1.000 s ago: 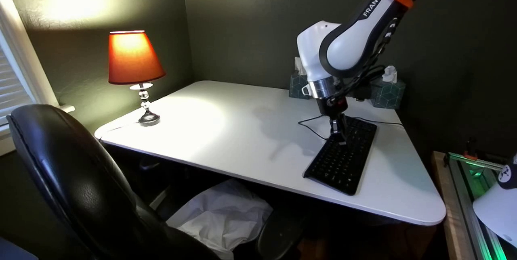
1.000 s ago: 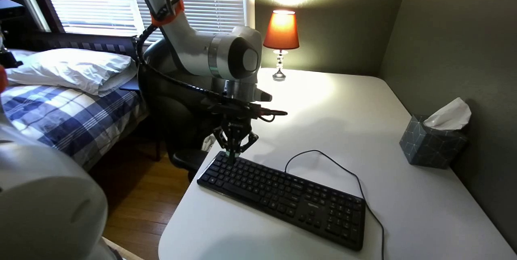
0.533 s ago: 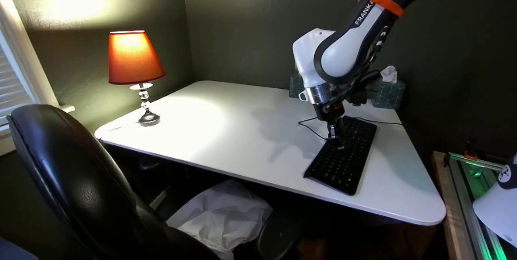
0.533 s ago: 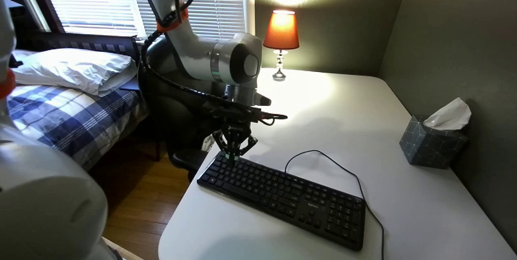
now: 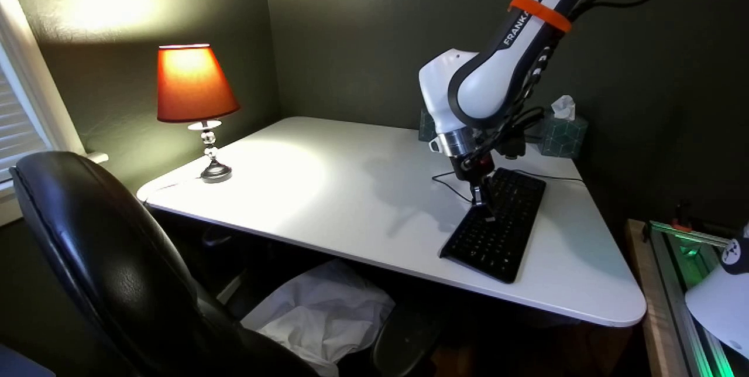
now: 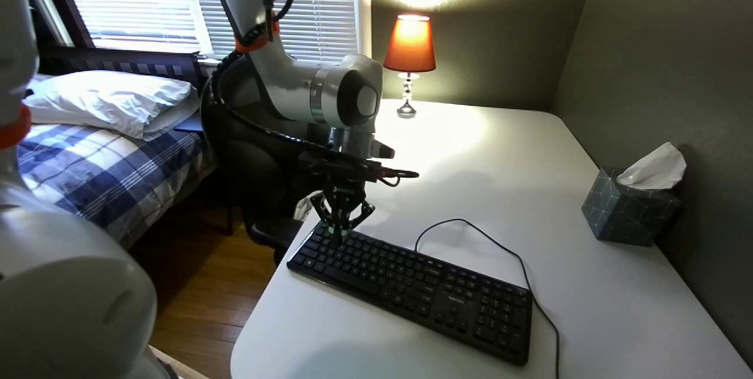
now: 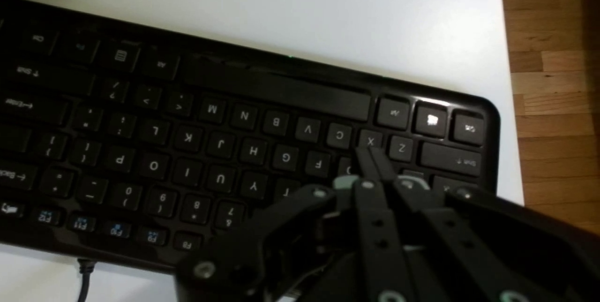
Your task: Press a button on the left side of the keyboard
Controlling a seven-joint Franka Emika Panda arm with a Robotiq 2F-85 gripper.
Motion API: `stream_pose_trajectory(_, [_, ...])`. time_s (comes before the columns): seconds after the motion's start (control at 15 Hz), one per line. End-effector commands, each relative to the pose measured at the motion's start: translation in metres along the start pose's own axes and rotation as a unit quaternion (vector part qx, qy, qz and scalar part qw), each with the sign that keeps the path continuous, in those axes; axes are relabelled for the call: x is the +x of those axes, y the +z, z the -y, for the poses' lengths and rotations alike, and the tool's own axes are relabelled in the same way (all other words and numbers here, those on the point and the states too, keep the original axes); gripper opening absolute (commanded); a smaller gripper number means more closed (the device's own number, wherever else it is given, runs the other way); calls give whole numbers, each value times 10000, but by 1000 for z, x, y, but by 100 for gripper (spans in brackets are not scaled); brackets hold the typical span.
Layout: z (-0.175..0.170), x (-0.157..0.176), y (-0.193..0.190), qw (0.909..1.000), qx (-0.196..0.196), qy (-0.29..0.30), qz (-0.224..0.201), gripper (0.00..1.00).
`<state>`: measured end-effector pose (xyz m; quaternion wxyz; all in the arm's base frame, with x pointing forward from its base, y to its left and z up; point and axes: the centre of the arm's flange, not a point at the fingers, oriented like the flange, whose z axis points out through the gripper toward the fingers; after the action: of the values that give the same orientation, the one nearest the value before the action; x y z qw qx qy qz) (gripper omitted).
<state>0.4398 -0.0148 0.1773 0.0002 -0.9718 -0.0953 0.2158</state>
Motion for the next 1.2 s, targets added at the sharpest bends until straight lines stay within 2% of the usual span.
stream_pose_trajectory(0.0, [-1,11,7,9999,100,-68,3,0])
stream_pose_trajectory(1.13, [-6,26,19,9998,180,-72,54,0])
